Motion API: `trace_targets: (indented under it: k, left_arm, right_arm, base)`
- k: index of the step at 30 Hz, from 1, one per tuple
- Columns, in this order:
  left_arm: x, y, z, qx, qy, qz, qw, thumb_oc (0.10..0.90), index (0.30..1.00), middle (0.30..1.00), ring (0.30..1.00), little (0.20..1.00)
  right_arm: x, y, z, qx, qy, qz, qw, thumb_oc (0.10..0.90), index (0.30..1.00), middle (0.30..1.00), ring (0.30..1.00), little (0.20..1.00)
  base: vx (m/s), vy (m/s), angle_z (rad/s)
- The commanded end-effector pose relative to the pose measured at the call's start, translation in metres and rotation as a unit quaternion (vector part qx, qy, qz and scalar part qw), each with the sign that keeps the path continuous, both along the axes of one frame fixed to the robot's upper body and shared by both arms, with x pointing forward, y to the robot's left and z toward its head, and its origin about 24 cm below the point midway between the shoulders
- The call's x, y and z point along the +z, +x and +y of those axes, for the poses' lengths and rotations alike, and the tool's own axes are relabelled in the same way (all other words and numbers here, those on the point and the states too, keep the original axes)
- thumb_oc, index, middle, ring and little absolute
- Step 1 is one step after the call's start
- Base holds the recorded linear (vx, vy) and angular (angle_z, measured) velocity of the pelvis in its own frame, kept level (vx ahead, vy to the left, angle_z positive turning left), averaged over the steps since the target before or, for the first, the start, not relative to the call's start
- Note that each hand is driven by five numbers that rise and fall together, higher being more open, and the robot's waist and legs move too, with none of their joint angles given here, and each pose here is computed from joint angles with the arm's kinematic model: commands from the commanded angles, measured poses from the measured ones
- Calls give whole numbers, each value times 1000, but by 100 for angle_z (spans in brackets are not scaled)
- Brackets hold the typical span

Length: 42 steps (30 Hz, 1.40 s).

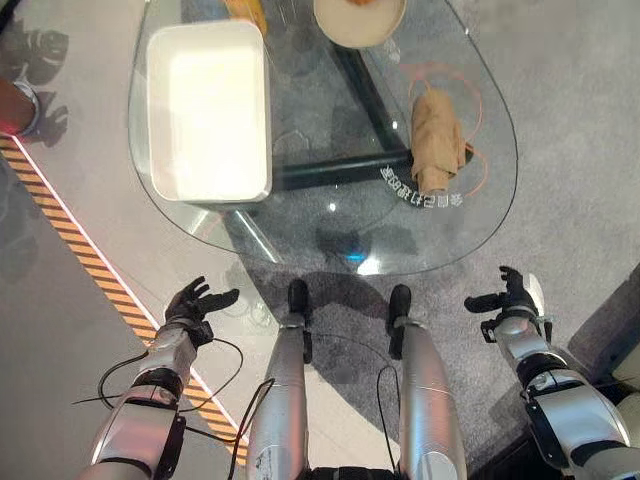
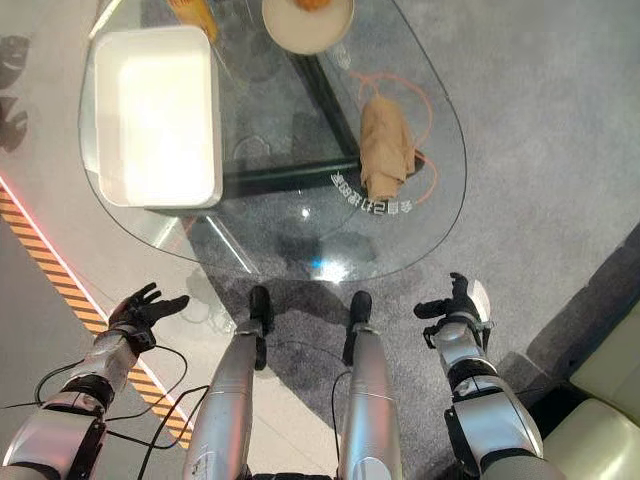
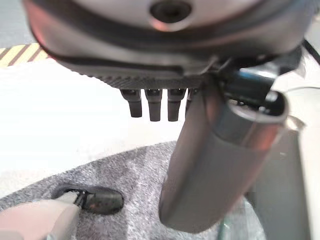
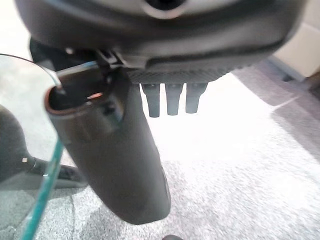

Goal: Wipe the table with a cloth and put it in the basket.

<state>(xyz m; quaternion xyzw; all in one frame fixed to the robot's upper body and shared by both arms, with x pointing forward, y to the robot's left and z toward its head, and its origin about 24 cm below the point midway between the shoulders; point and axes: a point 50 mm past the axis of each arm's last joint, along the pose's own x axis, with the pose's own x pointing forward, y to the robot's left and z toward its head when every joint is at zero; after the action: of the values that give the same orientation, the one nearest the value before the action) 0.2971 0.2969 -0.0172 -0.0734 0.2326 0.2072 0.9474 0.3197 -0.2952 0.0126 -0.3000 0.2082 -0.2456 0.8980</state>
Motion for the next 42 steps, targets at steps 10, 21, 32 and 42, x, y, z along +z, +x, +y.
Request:
trace_targets:
  k: [10,21,32,42]
  left_arm:
    - [10,-15,35,82,6,-36,996,800,900,900,900,900]
    - [11,-11,30,88,-9,-44,995,800,900,900,900,900]
    - [13,1,16,63,-17,-52,996,800,900,900,900,900]
    - [7,2,6,46,-27,-51,997,800,900,900,900,900]
  right_arm:
    - [56,5,-29,-54,-3,-194,979,800,900,900,900,900]
    - [129,32,-7,-37,50,-366,929,800,900,900,900,900]
    - [218,64,58,84,11,-442,893,800,900,900,900,900]
    - [265,74,98,129,-35,-458,879,800,900,900,900,900]
  base:
    - [-2,-3,-1]
    - [0,0,0]
    - [-1,6,0]
    - [12,28,-1]
